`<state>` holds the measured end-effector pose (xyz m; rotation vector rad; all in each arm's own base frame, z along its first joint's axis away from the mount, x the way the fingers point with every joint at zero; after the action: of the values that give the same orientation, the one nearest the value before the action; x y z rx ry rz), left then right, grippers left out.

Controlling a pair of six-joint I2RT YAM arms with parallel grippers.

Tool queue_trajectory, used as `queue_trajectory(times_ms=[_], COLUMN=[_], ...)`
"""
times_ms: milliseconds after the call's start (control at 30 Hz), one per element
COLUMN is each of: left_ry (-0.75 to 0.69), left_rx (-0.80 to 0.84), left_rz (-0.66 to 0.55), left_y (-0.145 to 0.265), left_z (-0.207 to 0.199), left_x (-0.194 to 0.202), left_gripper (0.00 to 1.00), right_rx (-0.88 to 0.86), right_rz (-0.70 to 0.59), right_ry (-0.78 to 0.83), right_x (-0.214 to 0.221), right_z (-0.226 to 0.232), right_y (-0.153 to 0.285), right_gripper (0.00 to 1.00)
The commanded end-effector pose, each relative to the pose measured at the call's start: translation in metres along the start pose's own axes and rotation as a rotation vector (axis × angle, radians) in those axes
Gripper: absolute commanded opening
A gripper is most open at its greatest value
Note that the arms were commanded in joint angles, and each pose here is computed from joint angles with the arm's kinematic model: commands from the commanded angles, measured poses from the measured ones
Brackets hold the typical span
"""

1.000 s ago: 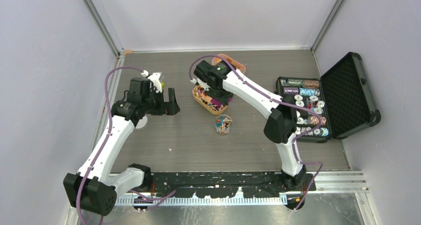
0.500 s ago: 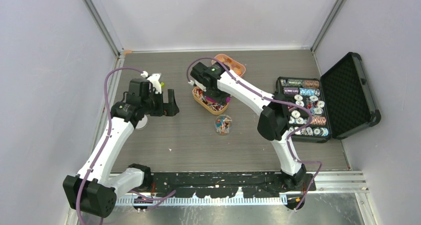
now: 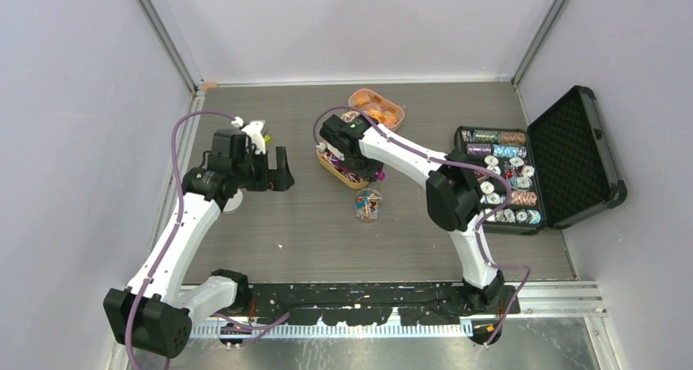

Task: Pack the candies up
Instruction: Scoop the fake candies from the storage box.

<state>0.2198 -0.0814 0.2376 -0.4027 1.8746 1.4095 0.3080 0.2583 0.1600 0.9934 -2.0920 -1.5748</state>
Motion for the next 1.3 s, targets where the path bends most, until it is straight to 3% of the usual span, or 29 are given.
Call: queue_trajectory(times_ms=[0,800,1267], left_ry=[-0.013,-0.015,-0.02], left_rx=[-0.019,-0.031,-0.031], left_rz=[-0.02,-0.02,-0.019], left_y=[0.005,0.006,0.006], left_z=[0.002,0.003,0.004], left_x=[0.0,0.0,0.0], left_gripper=[1.0,1.0,1.0], right_rx=[-0.024,-0.184,-0.201], right_rz=[-0.114,-0.256,-0.407], right_ry=[-0.049,-0.224,-0.245], right_x=[-0.002,0.009,0.026], right_z=[-0.009,-0.017,-0.019], right_y=[0.027,0.004,0.003], right_gripper=[0.01,0.0,0.01])
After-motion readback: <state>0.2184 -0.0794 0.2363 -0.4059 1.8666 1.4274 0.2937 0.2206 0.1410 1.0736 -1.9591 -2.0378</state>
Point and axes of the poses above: each gripper's point midway between its finger pads, its own y axis back along the fingers, its own z axis along the line the jaws close on, x = y × z, the point moved 7 cm from there along y, back along the fingers, and after that the axes turned 13 degrees about -y, right-handed, at the moved point
